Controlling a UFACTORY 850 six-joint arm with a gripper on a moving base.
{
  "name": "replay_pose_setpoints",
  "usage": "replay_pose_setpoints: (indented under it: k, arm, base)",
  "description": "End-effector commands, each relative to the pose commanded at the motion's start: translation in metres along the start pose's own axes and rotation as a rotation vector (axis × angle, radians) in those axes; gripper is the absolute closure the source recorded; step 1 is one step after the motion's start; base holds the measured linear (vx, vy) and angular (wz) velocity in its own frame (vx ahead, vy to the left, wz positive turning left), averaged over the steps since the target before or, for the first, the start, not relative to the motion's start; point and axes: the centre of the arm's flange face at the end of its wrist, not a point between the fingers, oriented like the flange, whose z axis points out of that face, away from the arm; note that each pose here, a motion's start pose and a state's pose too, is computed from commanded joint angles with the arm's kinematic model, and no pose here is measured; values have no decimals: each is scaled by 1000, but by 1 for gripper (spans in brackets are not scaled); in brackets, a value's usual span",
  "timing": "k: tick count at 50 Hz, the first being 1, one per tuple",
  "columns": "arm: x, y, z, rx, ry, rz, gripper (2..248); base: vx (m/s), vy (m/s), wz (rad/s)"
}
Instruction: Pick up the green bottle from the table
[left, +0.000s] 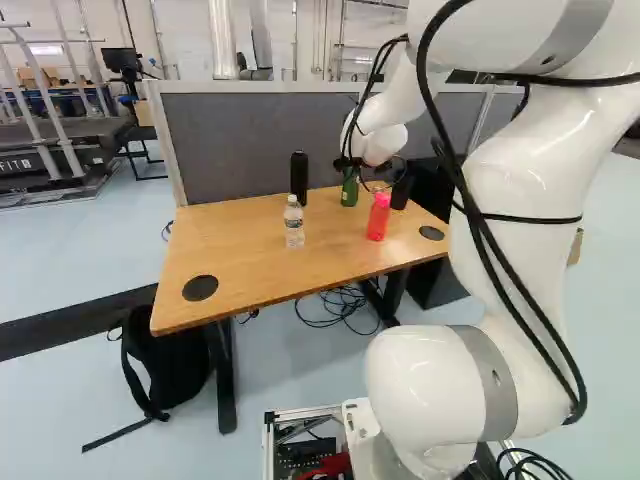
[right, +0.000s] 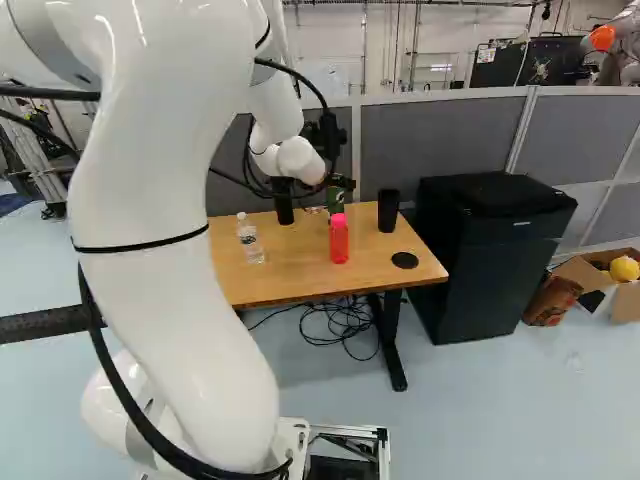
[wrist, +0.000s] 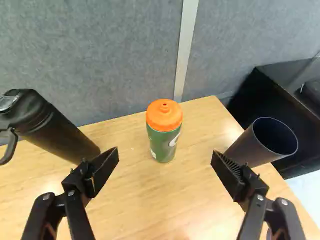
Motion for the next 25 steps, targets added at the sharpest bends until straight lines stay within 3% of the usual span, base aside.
replay_pose_setpoints:
  k: [25]
  arm:
    - [17, 0, 43, 0, -63, 0, 3]
  base:
    - [0, 0, 0]
